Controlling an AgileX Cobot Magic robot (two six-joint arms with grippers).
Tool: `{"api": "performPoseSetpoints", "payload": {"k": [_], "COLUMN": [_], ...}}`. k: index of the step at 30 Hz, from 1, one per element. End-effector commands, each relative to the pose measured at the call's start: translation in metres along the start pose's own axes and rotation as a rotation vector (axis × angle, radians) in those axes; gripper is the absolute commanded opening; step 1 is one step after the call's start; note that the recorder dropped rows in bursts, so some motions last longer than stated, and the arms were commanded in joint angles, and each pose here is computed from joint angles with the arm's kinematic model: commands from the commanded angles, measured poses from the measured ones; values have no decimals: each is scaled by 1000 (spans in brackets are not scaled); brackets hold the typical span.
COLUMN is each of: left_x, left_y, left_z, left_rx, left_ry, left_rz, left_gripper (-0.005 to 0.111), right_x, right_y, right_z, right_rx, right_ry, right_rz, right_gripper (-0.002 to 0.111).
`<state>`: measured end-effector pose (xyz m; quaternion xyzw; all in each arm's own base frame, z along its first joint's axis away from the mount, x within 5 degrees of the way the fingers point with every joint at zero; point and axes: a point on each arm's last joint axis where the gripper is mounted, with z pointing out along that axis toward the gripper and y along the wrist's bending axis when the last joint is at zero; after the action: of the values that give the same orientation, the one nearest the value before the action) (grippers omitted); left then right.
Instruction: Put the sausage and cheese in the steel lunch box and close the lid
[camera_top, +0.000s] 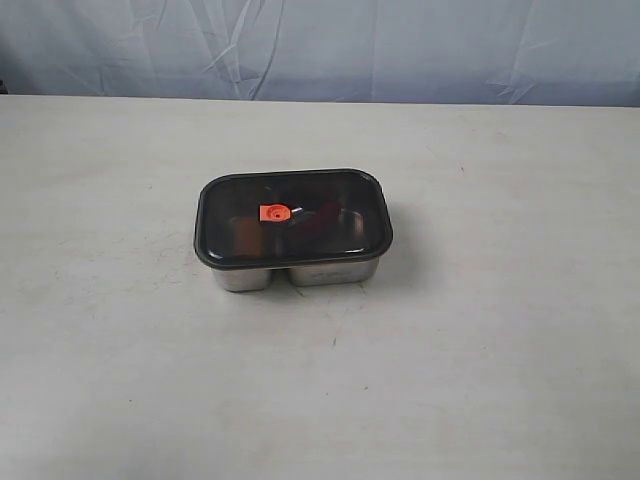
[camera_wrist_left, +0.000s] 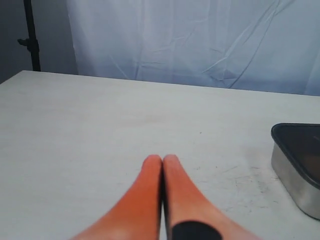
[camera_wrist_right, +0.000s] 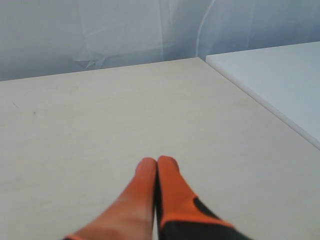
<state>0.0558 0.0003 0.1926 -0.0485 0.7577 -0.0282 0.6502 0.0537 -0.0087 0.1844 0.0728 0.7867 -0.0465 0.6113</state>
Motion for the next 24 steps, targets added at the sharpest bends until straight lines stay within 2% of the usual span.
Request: {"api": "performPoseSetpoints", "payload": {"k": [1,8,24], "left_x": [0,-2,-2], "left_y": [2,5,5], "left_z": [0,0,0], "left_rx": [-36,-81,-81], "left_ry": [-13,-36,-36], "left_rz": [-1,-10,-8], "left_gripper": [0,0,0], "right_x": [0,0,1], "right_y": [0,0,0], "right_z": [0,0,0], "right_rx": [5,5,5], "right_ry": [-13,-13,-9], "right_rz": [2,2,2], "right_gripper": [0,0,0]}}
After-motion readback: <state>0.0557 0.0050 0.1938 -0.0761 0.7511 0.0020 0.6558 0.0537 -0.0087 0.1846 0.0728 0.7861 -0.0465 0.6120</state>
